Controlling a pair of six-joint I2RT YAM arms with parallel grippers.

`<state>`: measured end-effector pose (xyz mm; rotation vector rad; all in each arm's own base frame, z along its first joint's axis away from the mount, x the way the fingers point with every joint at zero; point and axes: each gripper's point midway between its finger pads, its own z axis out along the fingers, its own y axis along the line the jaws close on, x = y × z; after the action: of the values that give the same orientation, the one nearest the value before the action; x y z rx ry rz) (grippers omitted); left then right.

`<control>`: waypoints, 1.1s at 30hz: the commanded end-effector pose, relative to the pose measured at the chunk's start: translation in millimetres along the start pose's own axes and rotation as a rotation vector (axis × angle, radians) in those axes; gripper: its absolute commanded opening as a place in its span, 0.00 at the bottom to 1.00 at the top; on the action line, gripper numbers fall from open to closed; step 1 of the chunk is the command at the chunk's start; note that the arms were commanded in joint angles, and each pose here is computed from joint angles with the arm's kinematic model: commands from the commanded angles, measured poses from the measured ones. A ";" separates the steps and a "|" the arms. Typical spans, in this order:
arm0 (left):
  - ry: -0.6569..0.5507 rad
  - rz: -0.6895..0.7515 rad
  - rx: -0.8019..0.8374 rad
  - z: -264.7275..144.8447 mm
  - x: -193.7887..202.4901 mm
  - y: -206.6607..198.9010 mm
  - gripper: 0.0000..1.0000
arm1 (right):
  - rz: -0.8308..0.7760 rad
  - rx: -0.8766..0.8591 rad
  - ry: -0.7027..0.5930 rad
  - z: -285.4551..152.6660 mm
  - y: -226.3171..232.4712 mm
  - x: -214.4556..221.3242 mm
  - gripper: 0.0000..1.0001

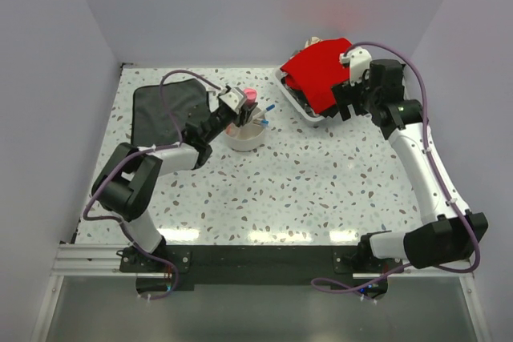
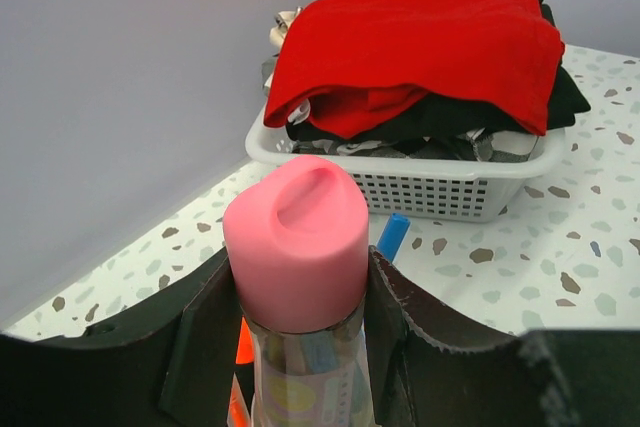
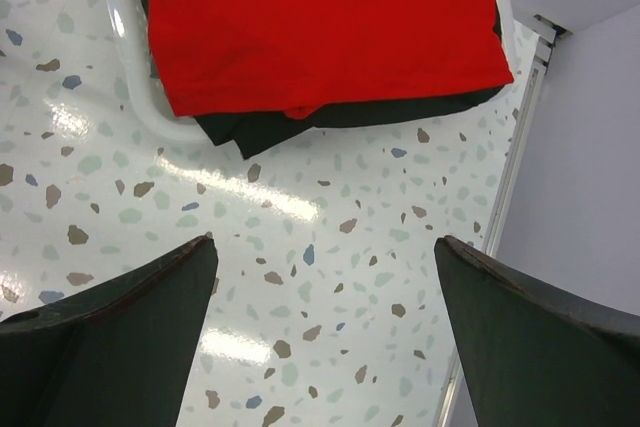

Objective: Sort the stationery into containers
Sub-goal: Place the stationery in the storage box, then reset both arms

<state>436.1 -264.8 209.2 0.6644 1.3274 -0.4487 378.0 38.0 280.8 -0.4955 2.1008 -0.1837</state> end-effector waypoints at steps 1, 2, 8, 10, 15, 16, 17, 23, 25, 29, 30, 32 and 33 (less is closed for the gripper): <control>-0.111 0.023 -0.054 4.3 -26.7 14.4 0.18 | -0.002 0.016 -0.044 -6.6 -7.9 -17.0 0.95; -0.117 0.026 -0.063 4.4 -28.6 16.7 0.23 | -0.003 0.012 -0.041 -5.2 -6.9 -16.0 0.95; -0.167 0.044 -0.109 -2.4 -51.3 26.6 0.63 | -0.010 0.010 -0.046 -7.8 -7.6 -18.1 0.97; -0.196 0.056 -0.116 -6.7 -68.2 28.0 0.72 | -0.007 0.014 -0.058 -9.2 -8.9 -20.6 0.98; -0.199 0.070 -0.116 -10.9 -104.0 32.7 0.87 | 0.008 0.005 -0.082 -8.4 -5.9 -24.0 0.99; -0.213 0.080 -0.130 -17.0 -119.6 35.7 0.91 | 0.010 0.002 -0.093 -9.3 -5.9 -26.3 0.99; -0.225 0.090 -0.138 -20.3 -130.1 37.5 0.91 | 0.009 -0.005 -0.097 -8.9 -4.4 -27.0 0.99; -0.204 0.120 -0.210 -47.9 -185.9 53.3 0.93 | 0.079 -0.033 -0.121 -15.9 7.0 -16.6 0.99; -0.127 0.114 -0.236 -59.4 -179.8 56.2 0.95 | 0.143 -0.049 -0.104 -15.3 15.9 -4.2 0.99; 0.098 0.167 -0.336 -92.1 -128.5 68.3 1.00 | 0.278 0.045 -0.073 -26.0 8.4 16.7 0.99; 0.129 0.185 -0.392 -106.3 -124.7 76.1 1.00 | 0.302 0.097 -0.065 -31.0 -0.3 18.6 0.99; 0.226 0.204 -0.414 -127.3 -94.8 76.7 1.00 | 0.328 0.141 0.026 -40.7 -4.8 33.1 0.99; 0.227 0.204 -0.410 -137.2 -95.7 74.6 1.00 | 0.363 0.174 0.027 -52.0 -13.1 24.7 0.99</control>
<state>373.8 -165.0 373.6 0.4721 1.2619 -0.1190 339.5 35.9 265.3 -0.2541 2.1298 -0.0845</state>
